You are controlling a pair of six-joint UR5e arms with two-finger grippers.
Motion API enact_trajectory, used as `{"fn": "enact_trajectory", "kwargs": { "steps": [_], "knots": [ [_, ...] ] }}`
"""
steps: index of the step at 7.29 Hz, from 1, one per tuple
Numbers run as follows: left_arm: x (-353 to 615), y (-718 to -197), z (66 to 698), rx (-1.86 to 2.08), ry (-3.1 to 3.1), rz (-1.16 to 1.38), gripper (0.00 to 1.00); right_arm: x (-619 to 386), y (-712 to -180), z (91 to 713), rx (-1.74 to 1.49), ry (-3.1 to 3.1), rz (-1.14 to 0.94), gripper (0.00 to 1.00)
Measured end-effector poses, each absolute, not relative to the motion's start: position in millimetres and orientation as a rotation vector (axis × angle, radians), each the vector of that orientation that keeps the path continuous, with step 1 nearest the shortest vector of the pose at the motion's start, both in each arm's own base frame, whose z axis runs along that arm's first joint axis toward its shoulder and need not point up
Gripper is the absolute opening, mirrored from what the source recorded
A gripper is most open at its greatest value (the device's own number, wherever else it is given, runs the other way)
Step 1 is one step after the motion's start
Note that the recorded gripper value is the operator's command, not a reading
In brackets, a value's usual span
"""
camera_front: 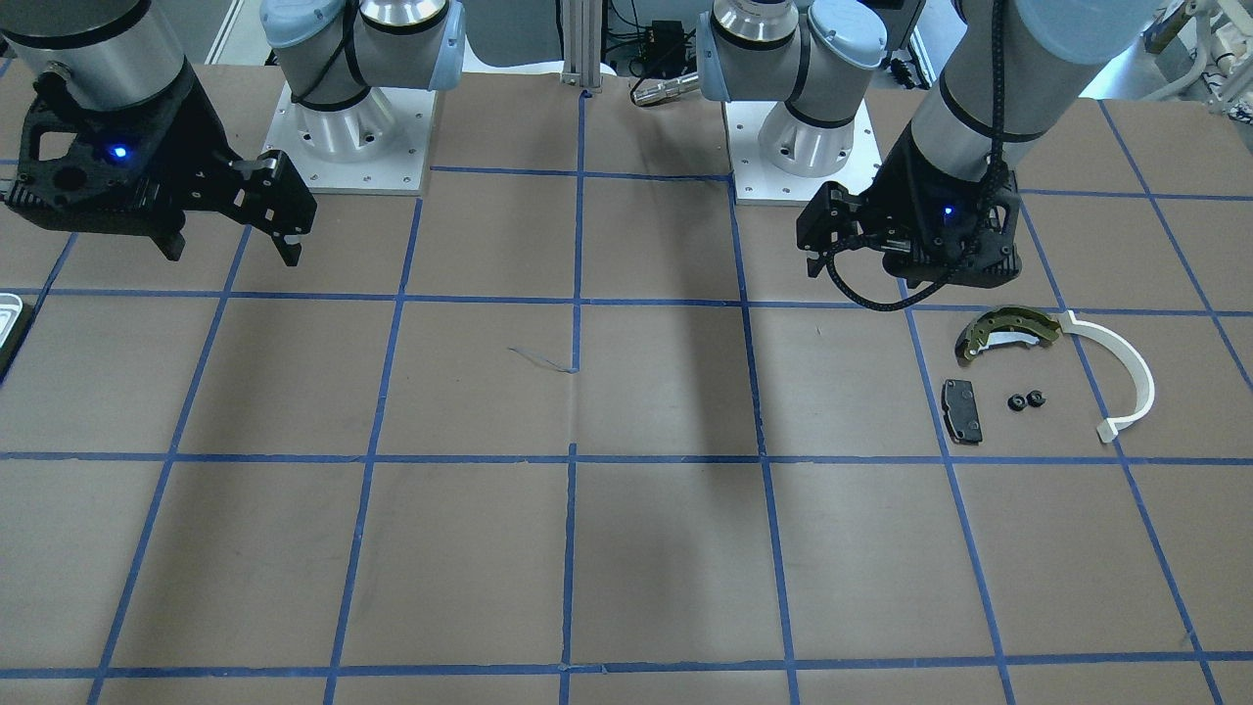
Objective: Place bearing gear from tray to pile
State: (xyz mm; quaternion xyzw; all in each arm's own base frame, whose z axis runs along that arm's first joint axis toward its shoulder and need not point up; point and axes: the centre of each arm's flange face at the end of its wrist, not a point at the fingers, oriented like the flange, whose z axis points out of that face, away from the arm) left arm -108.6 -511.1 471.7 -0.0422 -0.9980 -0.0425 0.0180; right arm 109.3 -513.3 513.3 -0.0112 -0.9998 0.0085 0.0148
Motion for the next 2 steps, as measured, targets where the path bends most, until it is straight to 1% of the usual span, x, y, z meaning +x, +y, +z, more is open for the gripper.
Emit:
{"fn": "enact_trajectory", "kwargs": {
  "steps": [2],
  "knots": [
    [-108.1, -512.1, 468.9, -0.132, -3.099, -0.140, 1.00, 108.9, -513.4, 513.2, -0.036, -3.112, 0.026, 1.00]
  ]
}}
